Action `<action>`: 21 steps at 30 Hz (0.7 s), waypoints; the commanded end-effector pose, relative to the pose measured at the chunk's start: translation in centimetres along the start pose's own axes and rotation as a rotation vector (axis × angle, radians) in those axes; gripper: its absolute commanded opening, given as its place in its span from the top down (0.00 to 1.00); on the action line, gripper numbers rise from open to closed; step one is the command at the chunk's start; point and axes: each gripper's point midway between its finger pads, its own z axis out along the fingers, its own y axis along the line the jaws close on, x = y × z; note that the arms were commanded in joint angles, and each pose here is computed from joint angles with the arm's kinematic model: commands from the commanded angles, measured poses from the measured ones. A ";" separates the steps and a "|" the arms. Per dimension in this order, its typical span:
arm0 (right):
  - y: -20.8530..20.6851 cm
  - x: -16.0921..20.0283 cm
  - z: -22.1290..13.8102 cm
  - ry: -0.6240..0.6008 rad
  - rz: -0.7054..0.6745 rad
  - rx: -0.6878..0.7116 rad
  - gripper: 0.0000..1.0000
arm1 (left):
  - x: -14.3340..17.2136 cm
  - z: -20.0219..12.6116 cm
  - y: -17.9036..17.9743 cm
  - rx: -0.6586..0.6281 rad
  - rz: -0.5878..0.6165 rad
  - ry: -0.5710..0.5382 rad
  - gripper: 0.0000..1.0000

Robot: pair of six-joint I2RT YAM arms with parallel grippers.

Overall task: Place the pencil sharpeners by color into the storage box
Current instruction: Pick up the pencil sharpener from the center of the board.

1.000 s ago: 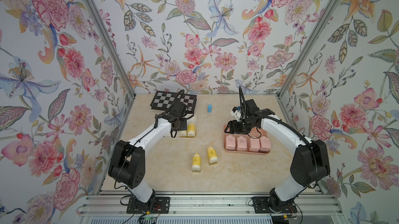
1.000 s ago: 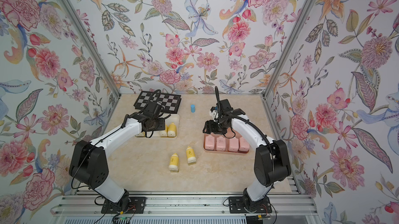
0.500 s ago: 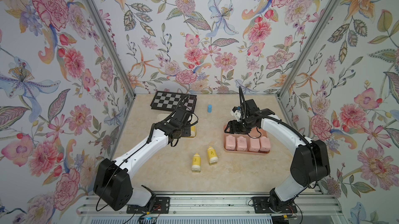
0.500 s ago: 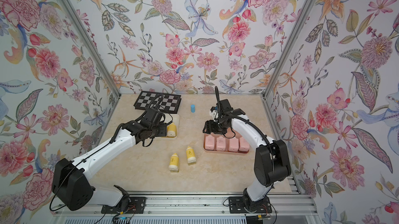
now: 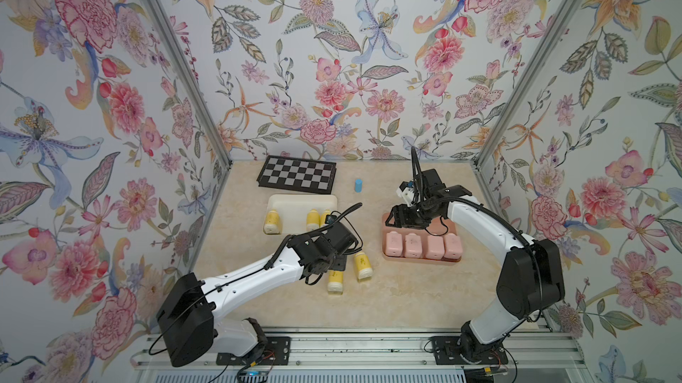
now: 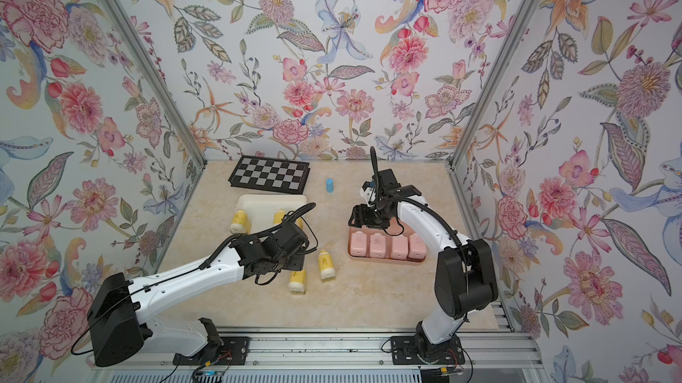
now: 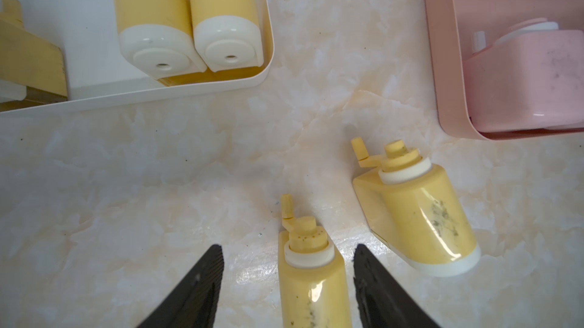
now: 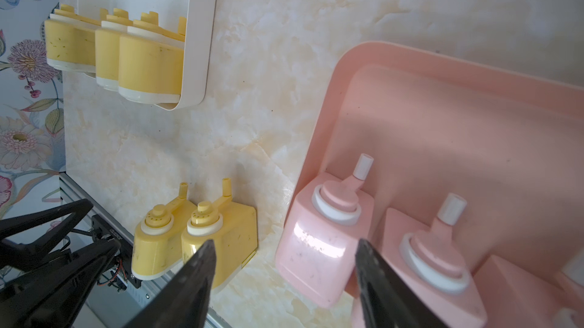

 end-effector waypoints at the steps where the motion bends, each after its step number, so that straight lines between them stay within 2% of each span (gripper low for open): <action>1: -0.1 0.0 -1.0 -0.023 -0.008 0.008 0.29 | 1.5 0.3 0.1 -0.042 -0.015 0.028 0.33; 16: -0.4 0.0 -1.3 -0.028 0.001 0.004 0.29 | 5.3 2.3 -1.8 -0.001 -0.006 0.113 0.32; 21: -0.4 0.1 -1.2 -0.024 0.002 0.002 0.29 | 6.1 2.7 -1.9 0.001 -0.012 0.131 0.34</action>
